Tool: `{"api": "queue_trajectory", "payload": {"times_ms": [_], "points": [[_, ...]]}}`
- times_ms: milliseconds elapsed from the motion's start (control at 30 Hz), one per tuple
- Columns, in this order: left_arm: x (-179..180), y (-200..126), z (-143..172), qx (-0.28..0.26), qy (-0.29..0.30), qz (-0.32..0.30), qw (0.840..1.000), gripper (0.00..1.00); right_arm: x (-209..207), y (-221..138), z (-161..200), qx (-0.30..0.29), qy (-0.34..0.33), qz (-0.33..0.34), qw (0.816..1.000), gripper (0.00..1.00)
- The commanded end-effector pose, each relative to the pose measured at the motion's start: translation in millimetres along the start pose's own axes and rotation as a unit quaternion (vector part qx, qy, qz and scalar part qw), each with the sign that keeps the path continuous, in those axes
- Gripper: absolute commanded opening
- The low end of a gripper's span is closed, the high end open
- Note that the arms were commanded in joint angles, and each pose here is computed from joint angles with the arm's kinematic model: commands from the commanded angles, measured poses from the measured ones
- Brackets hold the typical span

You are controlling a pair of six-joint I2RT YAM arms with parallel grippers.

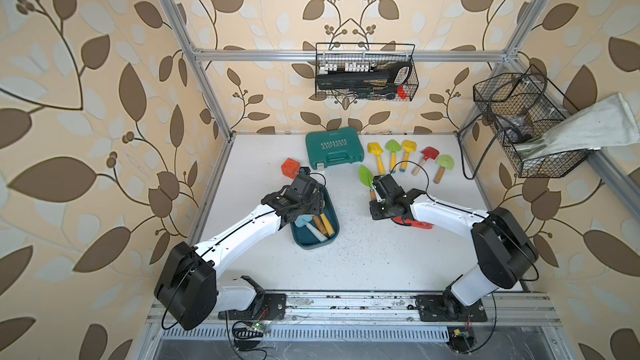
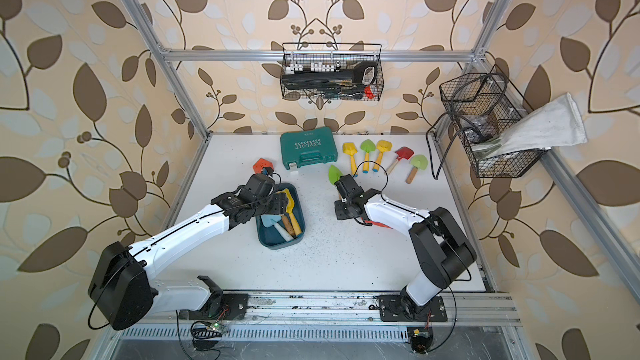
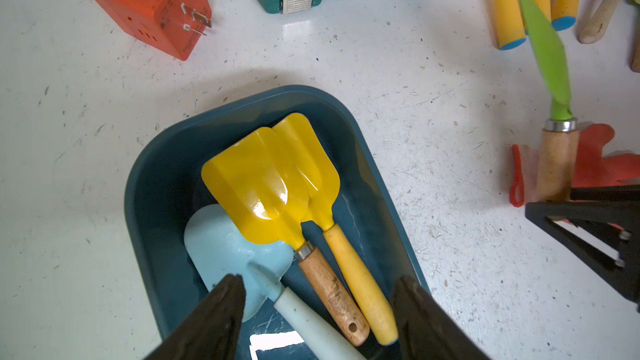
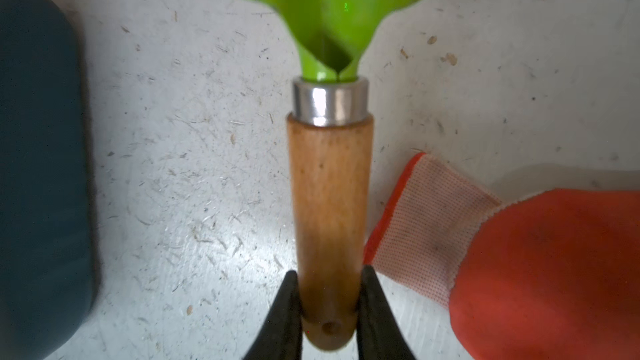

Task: Take the shovel out of the storage box
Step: Place the shovel at the center of the board.

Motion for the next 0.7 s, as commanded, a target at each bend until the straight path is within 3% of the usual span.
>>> {"api": "queue_trajectory", "payload": {"times_ms": [0, 467, 667], "points": [[5, -12, -12, -0.025, -0.012, -0.009, 1.0, 0.73, 4, 6, -11, -0.001, -0.001, 0.014, 1.0, 0.1], [6, -15, -11, -0.02, -0.004, -0.011, 1.0, 0.73, -2, 49, -24, 0.027, -0.015, 0.079, 0.996, 0.12], [4, -15, -11, -0.017, -0.002, -0.004, 1.0, 0.73, -5, 55, -22, 0.033, -0.02, 0.093, 0.995, 0.19]]}}
Point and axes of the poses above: each gripper's point midway between its finger pads, its own y axis out along the fingers, its own x axis along the line the jaws close on, z = x × y, the point moved 2 cm from there along -y, back along the fingers, and after that the axes turned 4 degrees about y, right-handed, at the moved point
